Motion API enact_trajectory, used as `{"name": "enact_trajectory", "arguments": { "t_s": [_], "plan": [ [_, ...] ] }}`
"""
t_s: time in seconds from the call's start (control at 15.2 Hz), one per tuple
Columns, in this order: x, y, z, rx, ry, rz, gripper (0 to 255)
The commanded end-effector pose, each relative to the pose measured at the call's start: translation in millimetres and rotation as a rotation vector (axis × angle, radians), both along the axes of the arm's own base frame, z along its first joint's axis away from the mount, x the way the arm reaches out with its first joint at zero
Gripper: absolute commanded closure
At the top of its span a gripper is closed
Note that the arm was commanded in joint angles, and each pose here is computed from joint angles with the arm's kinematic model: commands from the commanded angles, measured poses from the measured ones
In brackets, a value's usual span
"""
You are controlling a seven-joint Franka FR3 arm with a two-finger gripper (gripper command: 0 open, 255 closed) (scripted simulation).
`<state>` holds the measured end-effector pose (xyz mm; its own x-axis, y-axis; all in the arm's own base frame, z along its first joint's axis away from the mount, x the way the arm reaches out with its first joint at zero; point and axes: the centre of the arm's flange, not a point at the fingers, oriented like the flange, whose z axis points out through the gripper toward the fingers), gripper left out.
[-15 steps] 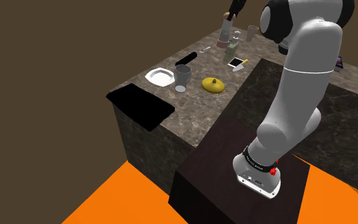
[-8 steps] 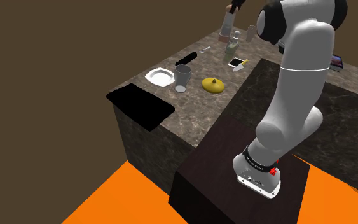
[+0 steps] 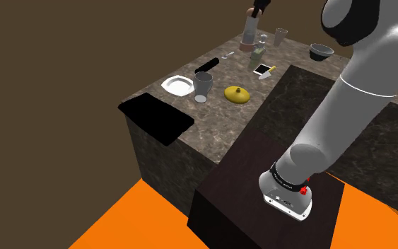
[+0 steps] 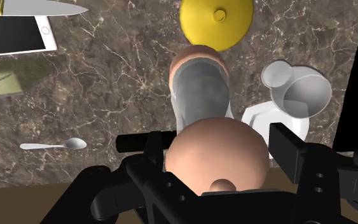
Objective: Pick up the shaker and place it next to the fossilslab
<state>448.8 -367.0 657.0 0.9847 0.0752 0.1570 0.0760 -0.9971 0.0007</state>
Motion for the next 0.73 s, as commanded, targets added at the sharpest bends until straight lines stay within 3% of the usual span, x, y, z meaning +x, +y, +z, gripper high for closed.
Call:
{"name": "enact_trajectory", "arguments": {
  "t_s": [0.0,0.66],
  "plan": [
    [-4.9,29.5,-1.6,-0.002,0.0,0.001,255],
    [-36.2,157.8,-1.0,-0.002,0.0,0.001,255]
  ]
}}
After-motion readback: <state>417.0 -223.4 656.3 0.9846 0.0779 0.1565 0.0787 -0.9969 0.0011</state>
